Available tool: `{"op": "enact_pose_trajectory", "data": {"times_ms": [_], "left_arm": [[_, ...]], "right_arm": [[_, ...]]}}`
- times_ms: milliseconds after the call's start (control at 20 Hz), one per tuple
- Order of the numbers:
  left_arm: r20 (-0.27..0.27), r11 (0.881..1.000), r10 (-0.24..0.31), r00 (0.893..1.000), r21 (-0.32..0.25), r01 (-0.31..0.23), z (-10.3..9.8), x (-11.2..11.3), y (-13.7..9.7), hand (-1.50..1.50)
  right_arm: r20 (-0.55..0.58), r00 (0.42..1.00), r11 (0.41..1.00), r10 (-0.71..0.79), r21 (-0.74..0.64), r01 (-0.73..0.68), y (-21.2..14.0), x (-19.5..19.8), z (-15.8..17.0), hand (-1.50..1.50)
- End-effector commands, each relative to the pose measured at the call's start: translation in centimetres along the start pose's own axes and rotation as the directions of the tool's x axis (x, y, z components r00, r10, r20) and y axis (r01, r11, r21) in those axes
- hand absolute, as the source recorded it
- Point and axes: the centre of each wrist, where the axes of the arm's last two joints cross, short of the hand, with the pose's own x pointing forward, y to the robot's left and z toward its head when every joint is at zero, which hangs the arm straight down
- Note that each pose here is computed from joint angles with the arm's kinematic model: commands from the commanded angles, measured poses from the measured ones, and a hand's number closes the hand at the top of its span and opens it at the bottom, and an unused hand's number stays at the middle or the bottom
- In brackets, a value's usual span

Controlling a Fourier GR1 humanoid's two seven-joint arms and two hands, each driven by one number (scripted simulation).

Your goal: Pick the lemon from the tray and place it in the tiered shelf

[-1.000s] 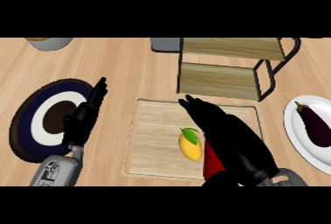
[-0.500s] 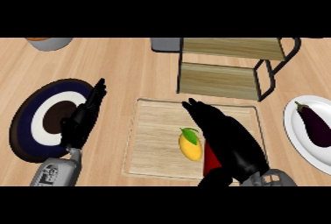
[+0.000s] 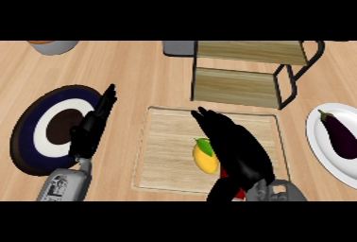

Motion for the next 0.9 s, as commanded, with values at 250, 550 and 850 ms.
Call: {"op": "enact_pose_trajectory", "data": {"times_ms": [250, 550, 850], "left_arm": [[-0.002, 1.000, -0.008, 1.000, 0.002, 0.008, 0.3, 0.9, 0.2, 0.00], [-0.013, 1.000, 0.021, 1.000, 0.002, -0.021, -0.4, -0.5, 1.5, 0.00], [-0.010, 1.000, 0.010, 1.000, -0.002, -0.010, 0.8, 0.6, -1.1, 0.00]], "right_arm": [[-0.029, 0.999, 0.999, 0.045, 0.009, -0.044, 3.2, -0.9, -2.3, -1.50], [-0.055, 0.997, 0.999, 0.044, 0.007, -0.044, 2.5, -2.2, -2.2, -1.50], [-0.051, 0.997, 0.998, 0.055, 0.027, -0.054, 2.9, -1.5, -5.6, -1.50]]}}
